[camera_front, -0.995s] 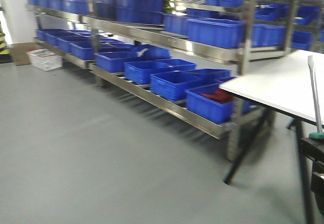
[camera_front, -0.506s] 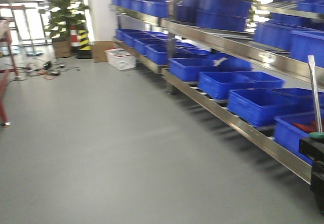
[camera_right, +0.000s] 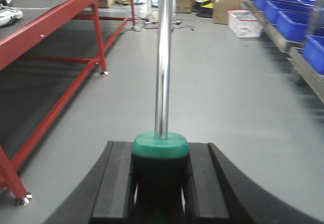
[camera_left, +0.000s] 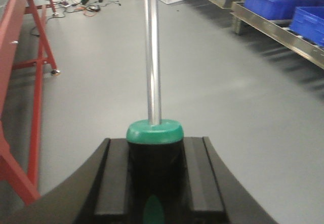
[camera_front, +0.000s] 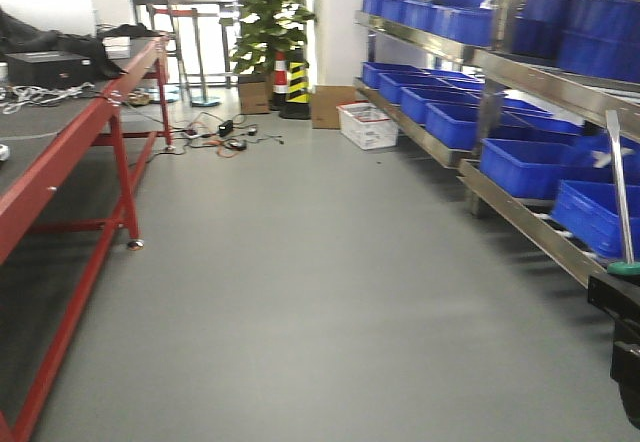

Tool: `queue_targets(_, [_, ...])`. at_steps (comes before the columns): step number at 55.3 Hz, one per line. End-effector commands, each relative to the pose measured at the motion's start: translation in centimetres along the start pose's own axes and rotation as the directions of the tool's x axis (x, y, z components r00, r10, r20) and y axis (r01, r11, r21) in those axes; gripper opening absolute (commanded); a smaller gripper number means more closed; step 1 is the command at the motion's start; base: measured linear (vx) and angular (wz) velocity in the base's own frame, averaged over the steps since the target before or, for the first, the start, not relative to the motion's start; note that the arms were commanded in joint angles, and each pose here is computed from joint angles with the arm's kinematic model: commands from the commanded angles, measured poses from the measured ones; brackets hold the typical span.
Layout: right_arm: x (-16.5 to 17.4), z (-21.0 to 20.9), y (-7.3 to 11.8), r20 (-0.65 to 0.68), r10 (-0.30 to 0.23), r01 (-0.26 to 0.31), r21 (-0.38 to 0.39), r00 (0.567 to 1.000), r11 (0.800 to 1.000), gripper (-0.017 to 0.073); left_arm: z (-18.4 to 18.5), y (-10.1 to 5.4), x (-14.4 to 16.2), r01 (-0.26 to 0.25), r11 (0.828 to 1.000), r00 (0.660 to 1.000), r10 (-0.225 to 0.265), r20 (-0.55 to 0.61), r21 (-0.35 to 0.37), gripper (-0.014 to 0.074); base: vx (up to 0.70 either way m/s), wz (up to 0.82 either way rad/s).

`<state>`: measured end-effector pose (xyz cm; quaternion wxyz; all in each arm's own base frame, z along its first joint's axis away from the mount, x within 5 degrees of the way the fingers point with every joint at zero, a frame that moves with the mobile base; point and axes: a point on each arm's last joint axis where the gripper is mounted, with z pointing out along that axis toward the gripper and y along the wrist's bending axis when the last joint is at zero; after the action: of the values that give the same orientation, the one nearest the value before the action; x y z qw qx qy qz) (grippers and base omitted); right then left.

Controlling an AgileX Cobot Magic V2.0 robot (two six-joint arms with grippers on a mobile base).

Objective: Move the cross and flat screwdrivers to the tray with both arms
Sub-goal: 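Drive along the blue-bin shelves to the conveyor with the grey tray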

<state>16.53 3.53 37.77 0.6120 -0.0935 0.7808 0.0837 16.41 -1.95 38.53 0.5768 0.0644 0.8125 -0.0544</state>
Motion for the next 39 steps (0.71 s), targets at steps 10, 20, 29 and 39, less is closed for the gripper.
queue_targets(10, [-1.84, -0.65, -0.21, 0.125, -0.003, 0.0, 0.026, 0.992, 1.0, -0.0008, -0.73, 0.03, -1.8, 0.012, 1.0, 0.992, -0.011, 0.128, -0.01, 0.0, 0.59, 0.28])
queue_targets(20, [-1.84, -0.65, -0.21, 0.125, -0.003, 0.0, 0.026, 0.992, 1.0, -0.0008, -0.73, 0.03, -1.8, 0.012, 1.0, 0.992, -0.011, 0.128, -0.01, 0.0, 0.58, 0.16])
queue_targets(29, [-1.84, -0.65, -0.21, 0.125, -0.003, 0.0, 0.026, 0.992, 1.0, -0.0008, -0.73, 0.03, -1.8, 0.012, 1.0, 0.992, -0.011, 0.128, -0.01, 0.0, 0.58, 0.07])
queue_targets(39, [-1.84, -0.65, -0.21, 0.125, -0.003, 0.0, 0.026, 0.992, 1.0, -0.0008, -0.73, 0.03, -1.8, 0.012, 1.0, 0.992, -0.011, 0.128, -0.01, 0.0, 0.57, 0.03])
